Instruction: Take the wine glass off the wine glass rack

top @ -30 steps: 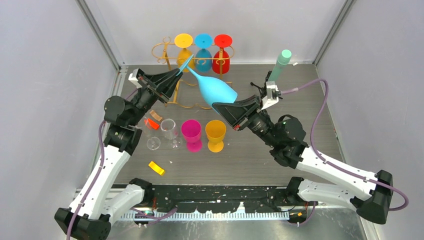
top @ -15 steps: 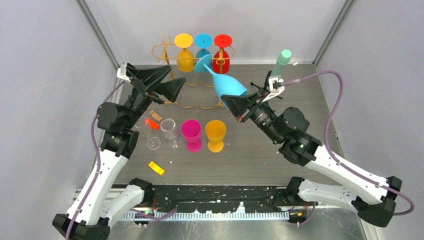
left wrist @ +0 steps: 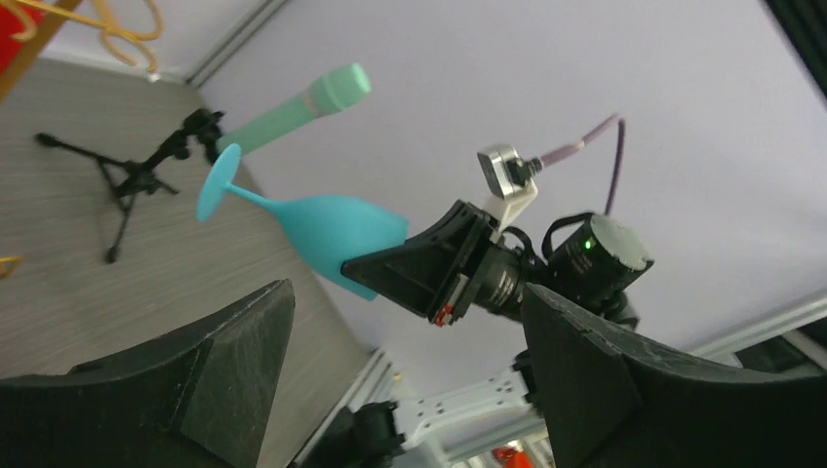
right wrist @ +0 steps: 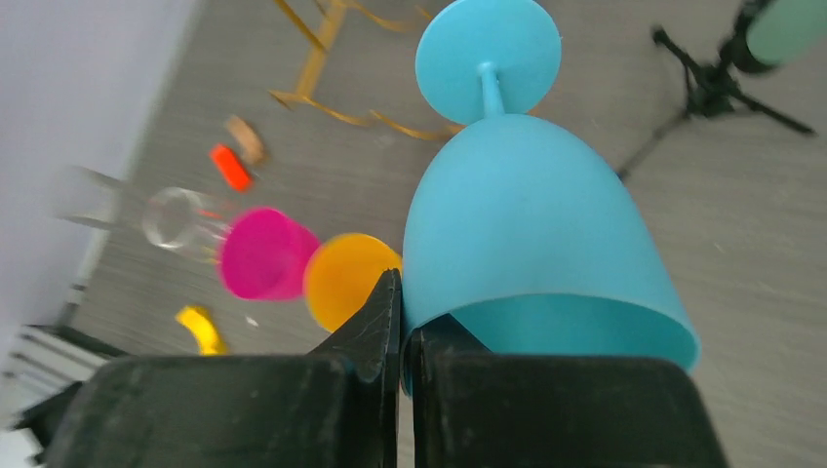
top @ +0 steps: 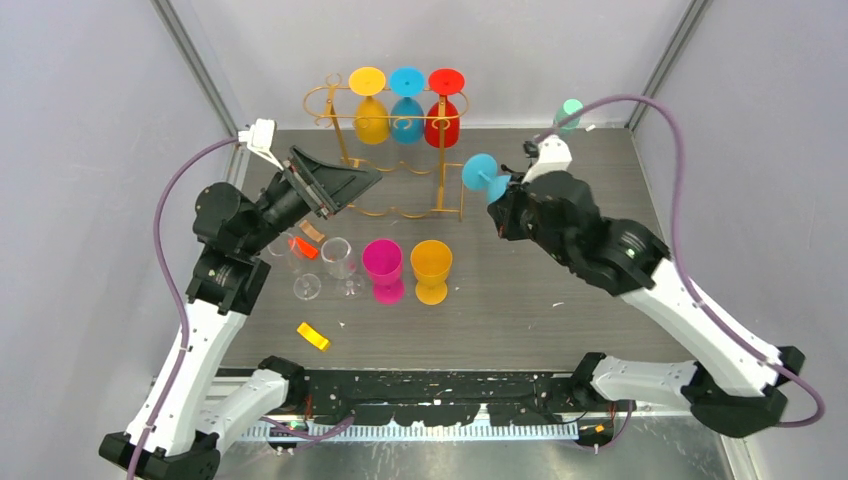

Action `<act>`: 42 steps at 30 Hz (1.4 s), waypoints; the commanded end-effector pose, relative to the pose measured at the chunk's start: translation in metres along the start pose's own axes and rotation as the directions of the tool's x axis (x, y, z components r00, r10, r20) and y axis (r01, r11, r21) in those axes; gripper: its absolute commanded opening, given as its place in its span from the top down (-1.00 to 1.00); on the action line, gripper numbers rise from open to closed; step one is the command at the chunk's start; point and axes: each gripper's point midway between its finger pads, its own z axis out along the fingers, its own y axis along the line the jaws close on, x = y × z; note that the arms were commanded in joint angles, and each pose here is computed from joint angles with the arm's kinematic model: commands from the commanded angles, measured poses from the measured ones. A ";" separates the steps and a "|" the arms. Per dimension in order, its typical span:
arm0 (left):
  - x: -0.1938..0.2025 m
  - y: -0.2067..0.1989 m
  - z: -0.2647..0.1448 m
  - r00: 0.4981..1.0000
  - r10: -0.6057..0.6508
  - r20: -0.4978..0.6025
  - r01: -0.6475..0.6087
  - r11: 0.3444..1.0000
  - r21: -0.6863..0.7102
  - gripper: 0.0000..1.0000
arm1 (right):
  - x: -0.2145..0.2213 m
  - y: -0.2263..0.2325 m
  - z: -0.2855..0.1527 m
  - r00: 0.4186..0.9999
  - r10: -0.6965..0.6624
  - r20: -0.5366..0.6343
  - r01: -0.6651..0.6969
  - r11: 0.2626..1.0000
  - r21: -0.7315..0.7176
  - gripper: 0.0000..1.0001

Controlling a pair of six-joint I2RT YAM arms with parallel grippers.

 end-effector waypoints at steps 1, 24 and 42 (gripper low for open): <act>0.015 0.032 -0.012 0.978 0.185 -0.099 -0.197 0.972 -0.129 -0.78 | 0.050 -0.032 0.006 0.958 -0.069 -0.280 0.099 0.990 0.096 0.99; 0.033 0.068 -0.027 0.922 0.320 -0.218 -0.363 0.911 -0.195 -0.83 | 0.145 -0.045 0.025 0.675 -0.185 -0.715 0.238 0.971 -0.027 0.99; 0.034 0.074 -0.030 0.921 0.321 -0.219 -0.367 0.904 -0.217 -0.86 | 0.188 -0.042 0.035 0.505 -0.241 -0.829 0.281 0.954 -0.105 0.88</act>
